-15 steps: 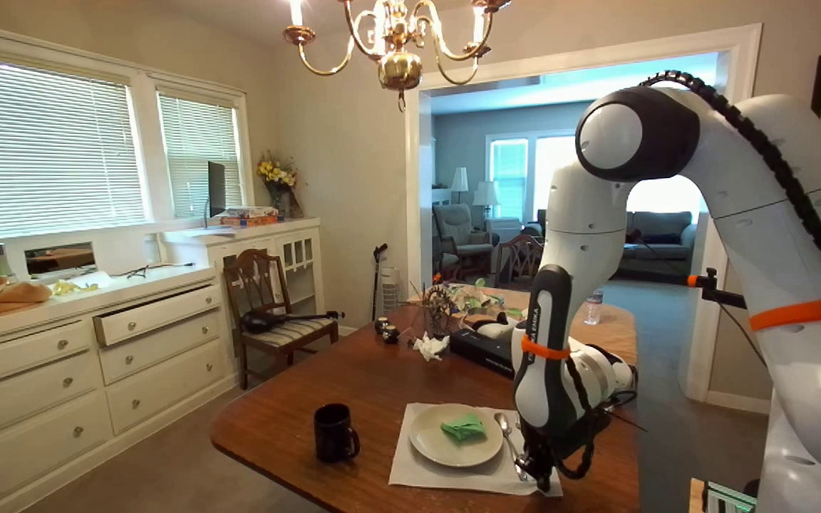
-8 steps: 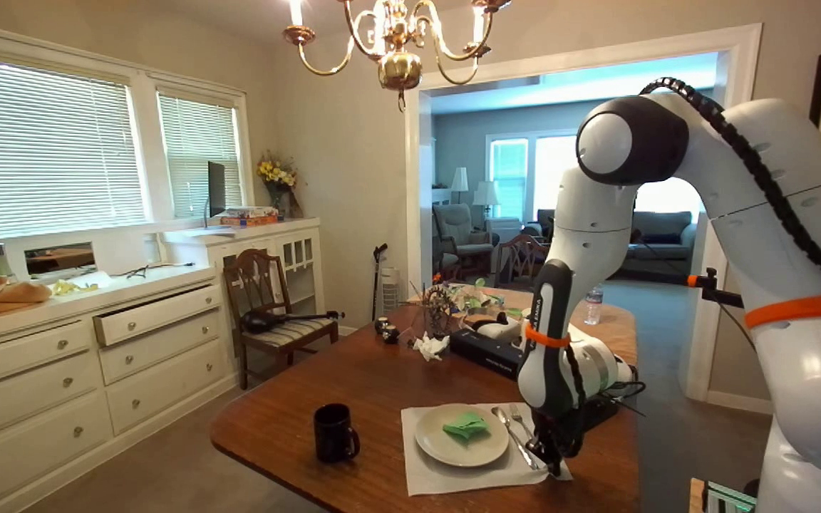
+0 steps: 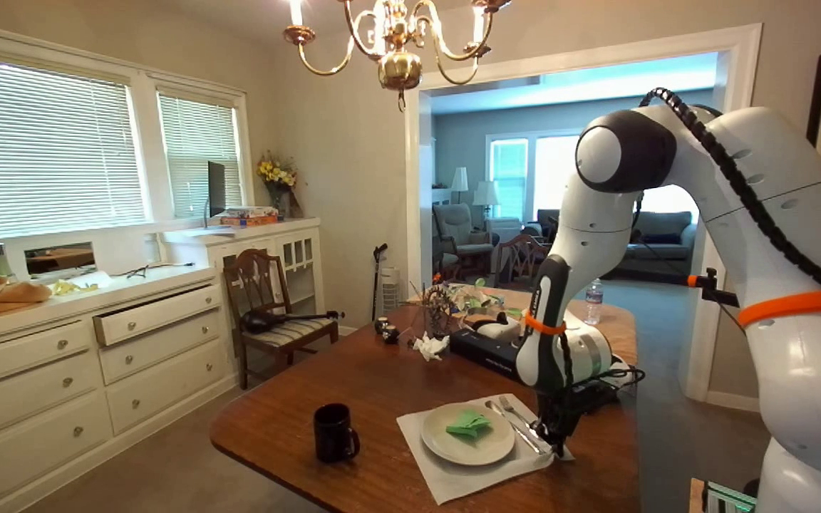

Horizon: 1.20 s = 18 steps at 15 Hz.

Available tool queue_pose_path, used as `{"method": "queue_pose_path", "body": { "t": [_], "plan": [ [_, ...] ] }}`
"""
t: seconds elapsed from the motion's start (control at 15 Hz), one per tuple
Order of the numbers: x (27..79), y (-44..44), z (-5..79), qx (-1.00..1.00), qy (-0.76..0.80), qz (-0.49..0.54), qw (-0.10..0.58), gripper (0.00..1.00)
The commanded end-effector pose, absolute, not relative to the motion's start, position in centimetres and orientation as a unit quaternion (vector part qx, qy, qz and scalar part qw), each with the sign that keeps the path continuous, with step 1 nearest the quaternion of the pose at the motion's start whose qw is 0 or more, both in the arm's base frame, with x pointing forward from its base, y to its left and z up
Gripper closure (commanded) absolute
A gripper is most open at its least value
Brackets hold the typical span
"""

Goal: Turn the table mat 90 degrees

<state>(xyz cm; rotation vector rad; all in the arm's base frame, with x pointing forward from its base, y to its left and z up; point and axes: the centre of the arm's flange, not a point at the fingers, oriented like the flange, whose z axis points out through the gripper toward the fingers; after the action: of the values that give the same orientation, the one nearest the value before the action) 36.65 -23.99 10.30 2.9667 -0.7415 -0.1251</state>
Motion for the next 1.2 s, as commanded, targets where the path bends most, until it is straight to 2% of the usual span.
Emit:
{"method": "queue_pose_path", "body": {
  "t": [0.0, 0.47, 1.13],
  "plan": [
    [37.9, -27.2, 8.6, 0.964, -0.257, -0.054, 0.037, 1.00],
    [40.1, -31.9, 9.3, 0.958, -0.282, -0.038, 0.039, 1.00],
    [43.1, -36.0, 11.1, 0.954, -0.292, 0.000, 0.075, 1.00]
  ]
}}
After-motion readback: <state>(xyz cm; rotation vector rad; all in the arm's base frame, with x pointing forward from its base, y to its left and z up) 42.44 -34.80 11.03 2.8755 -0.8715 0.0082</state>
